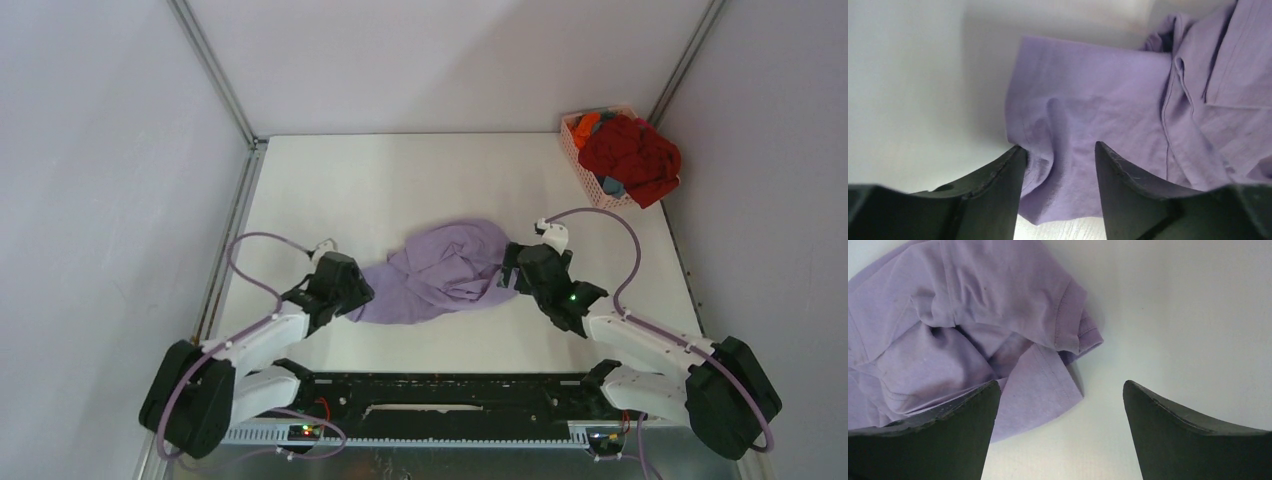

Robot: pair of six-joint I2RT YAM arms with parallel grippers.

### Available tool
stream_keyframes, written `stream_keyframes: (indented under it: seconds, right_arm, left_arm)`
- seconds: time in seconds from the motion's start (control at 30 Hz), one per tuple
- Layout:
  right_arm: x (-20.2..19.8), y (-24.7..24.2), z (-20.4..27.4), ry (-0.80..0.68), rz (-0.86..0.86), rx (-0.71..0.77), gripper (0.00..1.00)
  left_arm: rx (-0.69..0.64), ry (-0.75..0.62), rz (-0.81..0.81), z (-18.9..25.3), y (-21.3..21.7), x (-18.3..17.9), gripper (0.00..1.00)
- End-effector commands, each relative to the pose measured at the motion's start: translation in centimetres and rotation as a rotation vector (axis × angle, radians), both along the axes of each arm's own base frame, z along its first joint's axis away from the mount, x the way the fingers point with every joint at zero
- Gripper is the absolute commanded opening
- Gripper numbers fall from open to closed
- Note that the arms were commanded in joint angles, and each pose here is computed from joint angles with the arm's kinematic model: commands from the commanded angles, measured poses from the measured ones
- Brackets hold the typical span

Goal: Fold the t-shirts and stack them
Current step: Flatten out the T-shirt at the center of the board.

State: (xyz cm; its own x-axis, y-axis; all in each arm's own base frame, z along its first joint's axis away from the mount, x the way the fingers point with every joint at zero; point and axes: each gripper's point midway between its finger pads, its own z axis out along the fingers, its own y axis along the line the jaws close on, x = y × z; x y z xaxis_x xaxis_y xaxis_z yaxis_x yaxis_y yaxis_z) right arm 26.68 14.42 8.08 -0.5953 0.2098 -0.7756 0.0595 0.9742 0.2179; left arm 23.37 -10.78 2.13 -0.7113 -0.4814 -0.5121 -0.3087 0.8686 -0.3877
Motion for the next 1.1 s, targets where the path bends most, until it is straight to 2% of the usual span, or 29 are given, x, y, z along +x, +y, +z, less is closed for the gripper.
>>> stream_keyframes:
  seconds: [0.0, 0.13, 0.2, 0.23, 0.43, 0.57, 0.63, 0.7, 0.77, 0.83, 0.9, 1.07]
  right_arm:
    - [0.9, -0.1, 0.3, -0.025, -0.023, 0.021, 0.95]
    - [0.8, -0.2, -0.8, 0.02, -0.043, 0.036, 0.94]
    - [0.8, 0.0, -1.2, 0.035, -0.045, 0.048, 0.94]
    - [0.8, 0.0, -1.4, 0.04, -0.047, 0.052, 0.93]
    - [1.3, 1.5, -2.3, 0.073, -0.024, 0.124, 0.85]
    - [2.0, 2.9, -3.3, 0.09, -0.004, 0.172, 0.69]
    - [2.2, 3.2, -4.0, 0.105, -0.009, 0.186, 0.51]
    - [2.2, 3.4, -4.5, 0.119, -0.017, 0.2, 0.24]
    - [2.4, 3.4, -4.1, 0.103, -0.025, 0.206, 0.06]
    - [2.8, 3.5, -2.6, 0.057, -0.018, 0.216, 0.0]
    - [3.3, 3.6, -0.1, -0.004, -0.007, 0.236, 0.0]
    - [4.0, 3.4, 8.7, -0.226, 0.055, 0.276, 0.0]
  left_arm:
    - [0.148, 0.161, -0.077, -3.1, 0.4, -3.4, 0.55]
    - [0.169, 0.179, -0.124, -4.1, -0.3, -3.3, 0.39]
    - [0.137, 0.158, -0.165, -4.1, -1.3, -2.8, 0.07]
    - [0.125, 0.145, -0.17, -4.0, -1.6, -2.6, 0.01]
    - [0.086, -0.004, -0.14, -1.3, -1.7, -1.0, 0.0]
    - [0.049, -0.128, -0.135, 1.0, -1.6, -0.6, 0.0]
    - [0.031, -0.179, -0.126, 1.9, -1.4, -0.5, 0.0]
    - [0.004, -0.233, -0.119, 2.9, -1.4, -0.4, 0.0]
    - [-0.029, -0.294, -0.12, 4.0, -1.6, -0.2, 0.0]
    - [-0.062, -0.362, -0.12, 5.6, -1.9, 0.1, 0.0]
    - [-0.091, -0.448, -0.114, 8.2, -2.0, 0.7, 0.0]
    - [-0.103, -0.711, -0.07, 18.0, -0.8, 1.8, 0.0]
